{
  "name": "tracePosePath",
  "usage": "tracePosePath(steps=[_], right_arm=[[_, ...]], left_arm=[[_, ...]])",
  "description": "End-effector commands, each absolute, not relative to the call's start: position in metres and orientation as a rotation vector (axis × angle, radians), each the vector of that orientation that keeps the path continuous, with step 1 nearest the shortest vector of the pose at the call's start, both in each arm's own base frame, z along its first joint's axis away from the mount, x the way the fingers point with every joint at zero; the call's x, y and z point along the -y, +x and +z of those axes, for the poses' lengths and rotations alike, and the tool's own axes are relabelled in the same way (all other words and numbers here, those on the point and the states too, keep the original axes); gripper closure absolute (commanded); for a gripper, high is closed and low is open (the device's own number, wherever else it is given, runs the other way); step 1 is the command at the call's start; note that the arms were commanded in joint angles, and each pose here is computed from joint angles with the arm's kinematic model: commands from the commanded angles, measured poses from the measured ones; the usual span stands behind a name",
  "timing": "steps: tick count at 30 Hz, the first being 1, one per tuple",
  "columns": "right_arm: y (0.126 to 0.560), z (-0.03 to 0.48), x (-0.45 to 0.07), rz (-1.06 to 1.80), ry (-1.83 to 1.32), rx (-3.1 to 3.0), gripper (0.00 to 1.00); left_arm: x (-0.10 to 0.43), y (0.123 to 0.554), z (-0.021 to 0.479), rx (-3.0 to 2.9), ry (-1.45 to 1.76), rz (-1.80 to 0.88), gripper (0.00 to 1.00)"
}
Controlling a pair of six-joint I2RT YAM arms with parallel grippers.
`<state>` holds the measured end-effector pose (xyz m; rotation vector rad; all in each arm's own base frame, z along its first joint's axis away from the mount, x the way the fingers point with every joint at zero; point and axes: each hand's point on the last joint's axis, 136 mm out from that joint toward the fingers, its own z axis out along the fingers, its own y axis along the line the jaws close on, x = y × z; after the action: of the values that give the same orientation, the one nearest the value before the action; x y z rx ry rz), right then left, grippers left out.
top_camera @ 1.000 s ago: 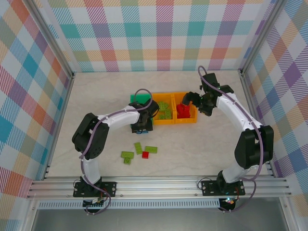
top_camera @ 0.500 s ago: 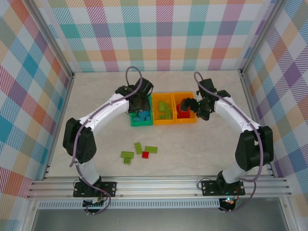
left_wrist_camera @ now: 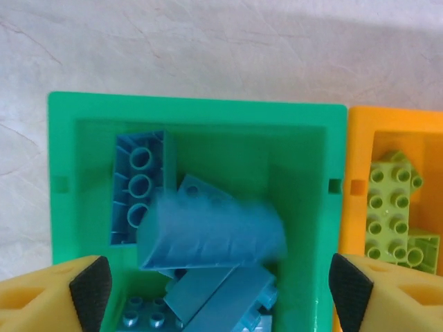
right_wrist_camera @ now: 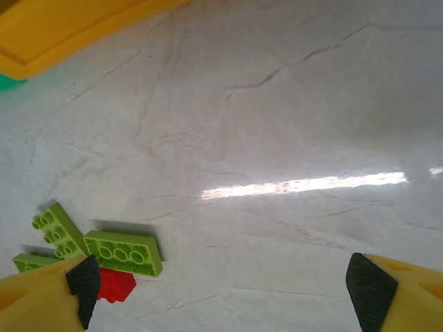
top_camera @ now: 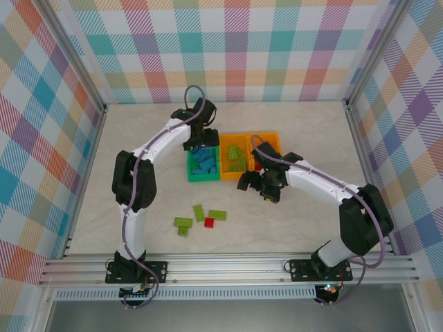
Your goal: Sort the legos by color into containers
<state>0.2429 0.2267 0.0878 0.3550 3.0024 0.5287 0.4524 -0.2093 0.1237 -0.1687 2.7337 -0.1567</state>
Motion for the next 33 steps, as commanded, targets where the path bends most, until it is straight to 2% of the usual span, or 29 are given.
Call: tracePosePath(steps=[1, 2, 9, 15, 19, 22, 27, 33], right_arm=[[0.243, 0.085, -0.252, 0.514, 0.437, -3.013, 0.07], [0.241, 0.085, -0.259, 0.502, 0.421, -3.024, 0.07], [0.209, 0.073, -0.304, 0.409, 0.255, -3.094, 0.09], [0.18, 0.062, -0.338, 0.318, 0.139, -3.129, 0.17], [0.168, 0.057, -0.357, 0.307, 0.082, -3.138, 0.19], [0.162, 0.049, -0.362, 0.239, 0.062, -3.154, 0.2], [0.16, 0.034, -0.356, 0.136, 0.102, -3.153, 0.3], [0.16, 0.027, -0.367, 0.101, 0.026, -3.162, 0.35]], left_arm=[[0.21, 0.446, 0.139, -2.737, -0.152, -0.212, 0.04], [0.208, 0.443, 0.143, -2.732, -0.155, -0.215, 0.0], [0.186, 0.414, 0.172, -2.658, -0.206, -0.235, 0.0], [0.156, 0.385, 0.159, -2.69, -0.301, -0.259, 0.0], [0.145, 0.371, 0.157, -2.696, -0.307, -0.269, 0.0], [0.139, 0.362, 0.157, -2.697, -0.304, -0.268, 0.0], [0.129, 0.351, 0.157, -2.701, -0.306, -0.277, 0.0], [0.118, 0.342, 0.153, -2.706, -0.325, -0.283, 0.0]])
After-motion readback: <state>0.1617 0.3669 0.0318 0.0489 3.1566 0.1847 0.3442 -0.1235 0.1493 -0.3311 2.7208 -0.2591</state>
